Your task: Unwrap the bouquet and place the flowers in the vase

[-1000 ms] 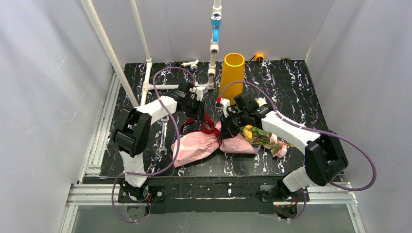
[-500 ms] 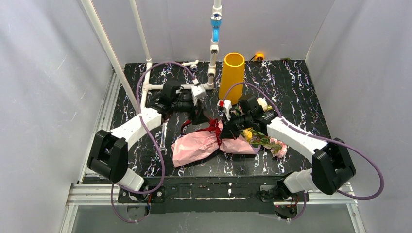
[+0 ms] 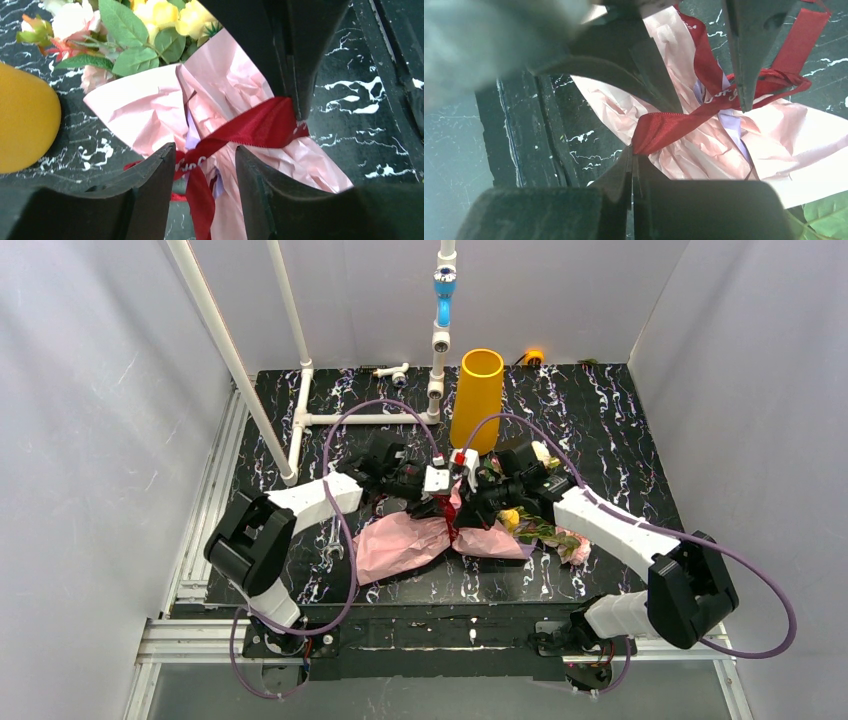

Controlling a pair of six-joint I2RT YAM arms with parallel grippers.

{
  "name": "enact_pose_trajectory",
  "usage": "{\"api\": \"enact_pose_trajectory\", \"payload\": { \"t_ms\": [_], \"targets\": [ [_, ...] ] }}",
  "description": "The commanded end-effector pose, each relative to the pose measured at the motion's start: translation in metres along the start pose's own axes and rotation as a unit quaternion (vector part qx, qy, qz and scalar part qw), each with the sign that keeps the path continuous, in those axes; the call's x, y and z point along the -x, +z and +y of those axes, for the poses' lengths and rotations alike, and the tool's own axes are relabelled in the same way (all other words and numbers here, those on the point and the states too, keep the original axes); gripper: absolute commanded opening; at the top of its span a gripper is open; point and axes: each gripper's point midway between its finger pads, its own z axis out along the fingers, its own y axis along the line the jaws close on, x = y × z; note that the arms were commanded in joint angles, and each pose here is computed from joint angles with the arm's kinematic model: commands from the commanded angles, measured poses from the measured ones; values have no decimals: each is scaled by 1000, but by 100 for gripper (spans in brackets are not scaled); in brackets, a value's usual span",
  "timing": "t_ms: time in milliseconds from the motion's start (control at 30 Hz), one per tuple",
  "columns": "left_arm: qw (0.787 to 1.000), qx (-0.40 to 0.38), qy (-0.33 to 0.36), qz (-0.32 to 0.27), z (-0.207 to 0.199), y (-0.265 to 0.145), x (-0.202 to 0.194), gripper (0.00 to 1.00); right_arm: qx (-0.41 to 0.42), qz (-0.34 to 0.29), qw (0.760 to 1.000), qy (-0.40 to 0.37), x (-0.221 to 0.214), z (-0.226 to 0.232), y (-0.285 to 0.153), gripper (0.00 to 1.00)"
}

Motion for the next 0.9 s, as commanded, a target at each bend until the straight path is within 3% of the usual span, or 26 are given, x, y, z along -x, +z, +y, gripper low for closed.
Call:
{"api": "enact_pose_trajectory", "payload": {
  "t_ms": [0,100,367,467,600,700,800,867],
  "targets": [
    [999,21,37,-23,21,15,22,42,12,-28,999,-31,14,8,-6,1],
    [999,49,6,-4,35,23,2,36,15,-31,999,-32,15,11,-7,1],
    [993,86,-79,22,49,14,-32,31,19,-34,998,-48,13,24,-21,1],
    [988,102,-114,-17,63,4,4,30,13,-22,999,-47,1,24,-22,1],
    [983,94,-133,-80,64,-9,71,35,6,-12,999,-33,-10,18,-17,1],
    [981,88,-137,-102,58,-19,96,36,0,0,1000,-20,-15,12,-12,1],
    [981,88,-128,-112,51,-28,106,25,-4,6,1000,-14,-17,8,-10,3],
    [981,88,-129,-116,48,-32,111,17,-6,5,1000,-8,-17,8,-11,16]
  ]
}}
